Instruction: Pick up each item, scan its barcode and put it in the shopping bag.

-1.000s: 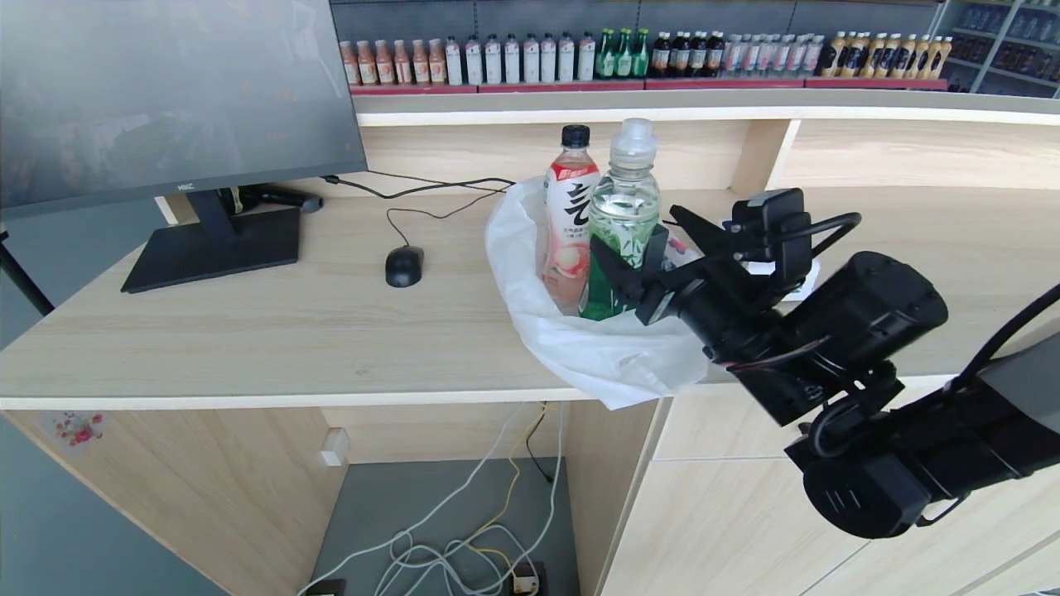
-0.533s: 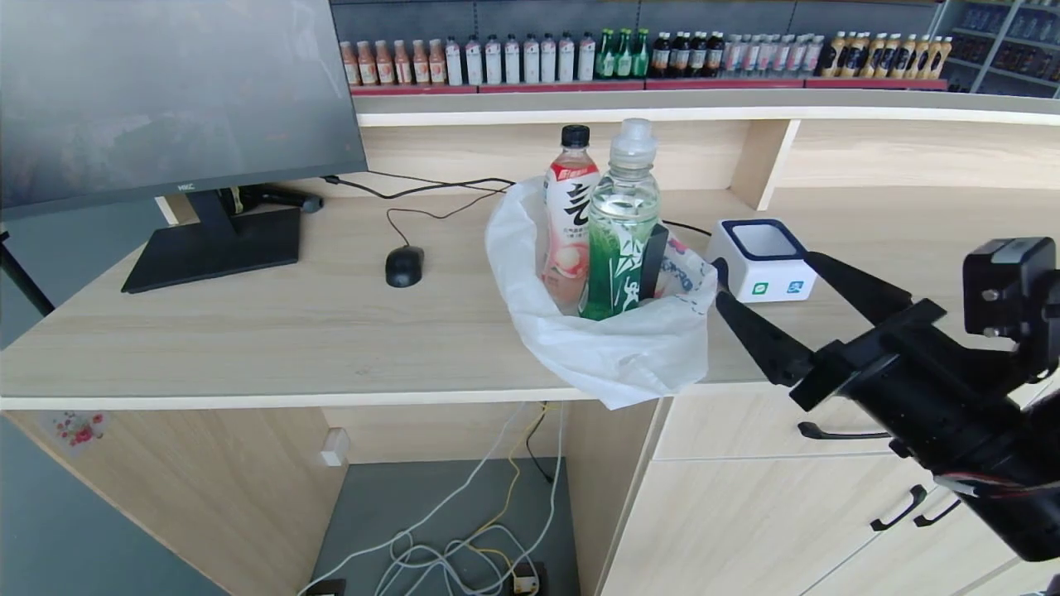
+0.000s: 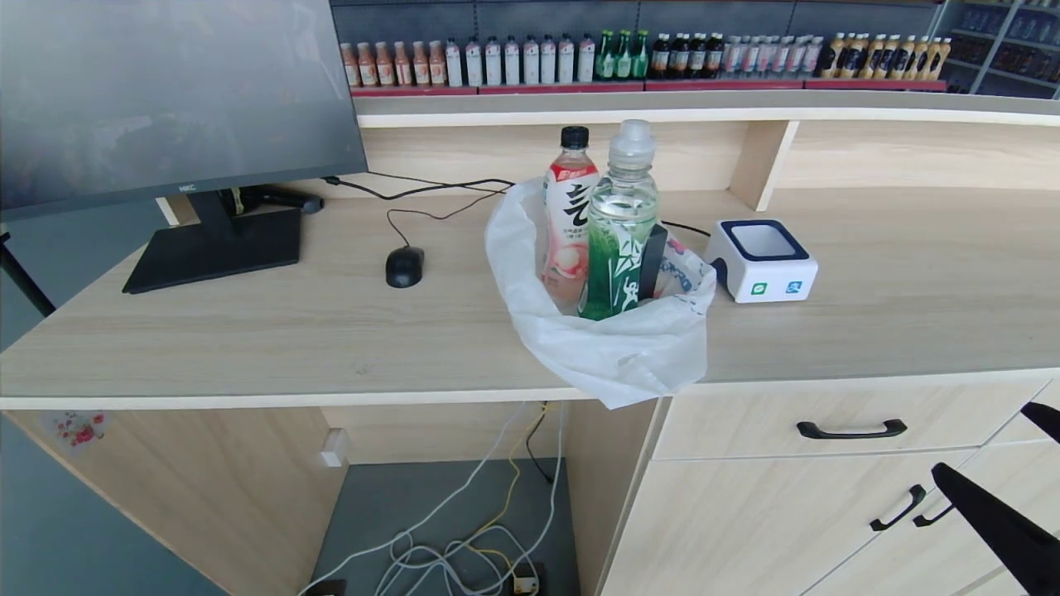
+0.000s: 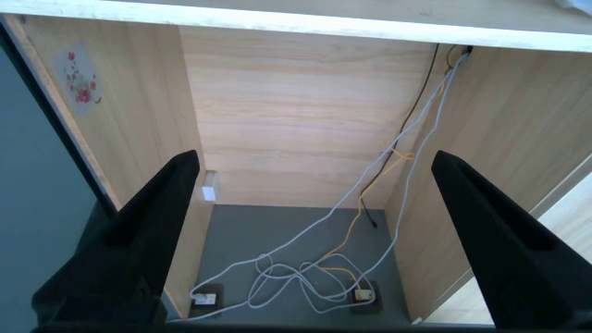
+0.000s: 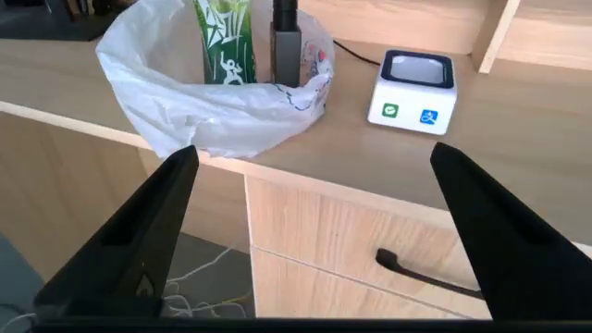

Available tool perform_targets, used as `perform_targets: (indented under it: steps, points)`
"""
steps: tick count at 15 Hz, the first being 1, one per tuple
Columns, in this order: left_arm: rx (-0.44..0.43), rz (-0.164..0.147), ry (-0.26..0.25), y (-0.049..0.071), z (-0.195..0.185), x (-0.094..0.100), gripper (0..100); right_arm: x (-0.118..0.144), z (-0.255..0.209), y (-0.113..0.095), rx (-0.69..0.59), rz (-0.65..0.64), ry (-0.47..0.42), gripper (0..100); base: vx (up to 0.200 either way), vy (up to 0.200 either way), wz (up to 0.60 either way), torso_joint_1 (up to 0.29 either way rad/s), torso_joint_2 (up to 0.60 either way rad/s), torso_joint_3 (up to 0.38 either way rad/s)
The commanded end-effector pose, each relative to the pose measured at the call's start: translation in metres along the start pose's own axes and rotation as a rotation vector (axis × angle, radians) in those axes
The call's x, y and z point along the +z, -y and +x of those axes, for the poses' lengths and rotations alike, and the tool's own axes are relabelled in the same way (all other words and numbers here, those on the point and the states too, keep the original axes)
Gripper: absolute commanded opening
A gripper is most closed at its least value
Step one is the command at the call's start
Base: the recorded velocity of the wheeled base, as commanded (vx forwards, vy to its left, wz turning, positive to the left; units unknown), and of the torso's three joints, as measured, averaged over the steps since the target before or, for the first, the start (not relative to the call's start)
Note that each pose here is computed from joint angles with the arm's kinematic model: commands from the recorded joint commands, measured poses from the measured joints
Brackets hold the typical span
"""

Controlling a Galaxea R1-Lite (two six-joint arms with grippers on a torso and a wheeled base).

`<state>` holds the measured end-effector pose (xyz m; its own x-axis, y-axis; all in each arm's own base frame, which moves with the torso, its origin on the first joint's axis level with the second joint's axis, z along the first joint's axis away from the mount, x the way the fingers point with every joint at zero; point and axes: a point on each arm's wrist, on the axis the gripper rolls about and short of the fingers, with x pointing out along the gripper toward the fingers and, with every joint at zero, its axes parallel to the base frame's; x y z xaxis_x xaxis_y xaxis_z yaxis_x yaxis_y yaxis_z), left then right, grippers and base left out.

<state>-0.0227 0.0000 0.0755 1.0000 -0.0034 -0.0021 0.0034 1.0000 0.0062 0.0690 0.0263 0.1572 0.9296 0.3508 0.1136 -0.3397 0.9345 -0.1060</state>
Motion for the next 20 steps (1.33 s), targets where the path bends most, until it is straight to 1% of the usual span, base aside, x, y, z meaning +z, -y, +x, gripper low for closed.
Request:
perform_targets:
  steps: [1,2,3,5,6,7,8,11,12,13,14,15,16,17,18,20]
  points:
    - [0.0,0.0,0.001,0.0,0.0,0.0,100,-0.04,-0.083,-0.004,-0.001,-0.015,-0.05,100,0.0,0.0,0.0,0.0,0.0,0.0]
    - [0.0,0.0,0.001,0.0,0.0,0.0,100,-0.06,-0.109,-0.006,0.009,-0.047,-0.117,100,0.0,0.0,0.0,0.0,0.0,0.0]
    - [0.0,0.0,0.001,0.0,0.0,0.0,100,-0.058,-0.11,-0.006,0.005,-0.052,-0.136,100,0.0,0.0,0.0,0.0,0.0,0.0]
    - [0.0,-0.002,0.001,0.0,0.0,0.0,100,-0.059,-0.11,-0.006,0.009,-0.064,-0.123,100,0.0,0.0,0.0,0.0,0.0,0.0]
    - [0.0,-0.002,0.001,0.0,0.0,0.0,100,-0.059,-0.107,-0.006,0.012,-0.056,-0.146,100,0.0,0.0,0.0,0.0,0.0,0.0]
    - [0.0,-0.003,0.001,0.0,0.0,0.0,100,-0.059,-0.106,-0.006,0.009,-0.024,-0.158,100,0.0,0.0,0.0,0.0,0.0,0.0]
    - [0.0,-0.003,0.001,0.0,0.0,0.0,100,-0.059,-0.105,-0.006,-0.004,0.057,-0.174,100,0.0,0.0,0.0,0.0,0.0,0.0]
    - [0.0,-0.003,0.001,0.0,0.0,0.0,100,-0.059,-0.104,-0.007,-0.035,0.07,-0.189,100,0.0,0.0,0.0,0.0,0.0,0.0]
    - [0.0,-0.009,0.001,0.0,0.0,0.0,100,-0.059,-0.102,-0.007,-0.116,0.068,-0.213,100,0.0,0.0,0.0,0.0,0.0,0.0]
    - [0.002,-0.018,0.001,0.0,0.0,0.0,100,-0.058,-0.097,-0.008,-0.27,0.058,-0.281,100,0.0,0.0,0.0,0.0,0.0,0.0]
    - [0.002,-0.017,0.001,0.0,0.0,0.0,100,-0.058,-0.095,-0.009,-0.339,0.042,-0.308,100,0.0,0.0,0.0,0.0,0.0,0.0]
    - [0.002,-0.014,0.001,0.0,0.0,0.0,100,-0.058,-0.095,-0.01,-0.383,0.028,-0.314,100,0.0,0.0,0.0,0.0,0.0,0.0]
    - [0.002,-0.014,0.001,0.0,0.0,0.0,100,-0.058,-0.097,-0.012,-0.393,0.031,-0.278,100,0.0,0.0,0.0,0.0,0.0,0.0]
    - [0.002,-0.014,0.001,0.0,0.0,0.0,100,-0.058,-0.102,-0.014,-0.393,0.013,-0.219,100,0.0,0.0,0.0,0.0,0.0,0.0]
    - [0.002,-0.014,0.001,0.0,0.0,0.0,100,-0.062,-0.105,-0.015,-0.376,-0.006,-0.171,100,0.0,0.0,0.0,0.0,0.0,0.0]
    - [0.002,-0.014,0.001,0.0,0.0,0.0,100,-0.063,-0.103,-0.015,-0.334,-0.02,-0.093,100,0.0,0.0,0.0,0.0,0.0,0.0]
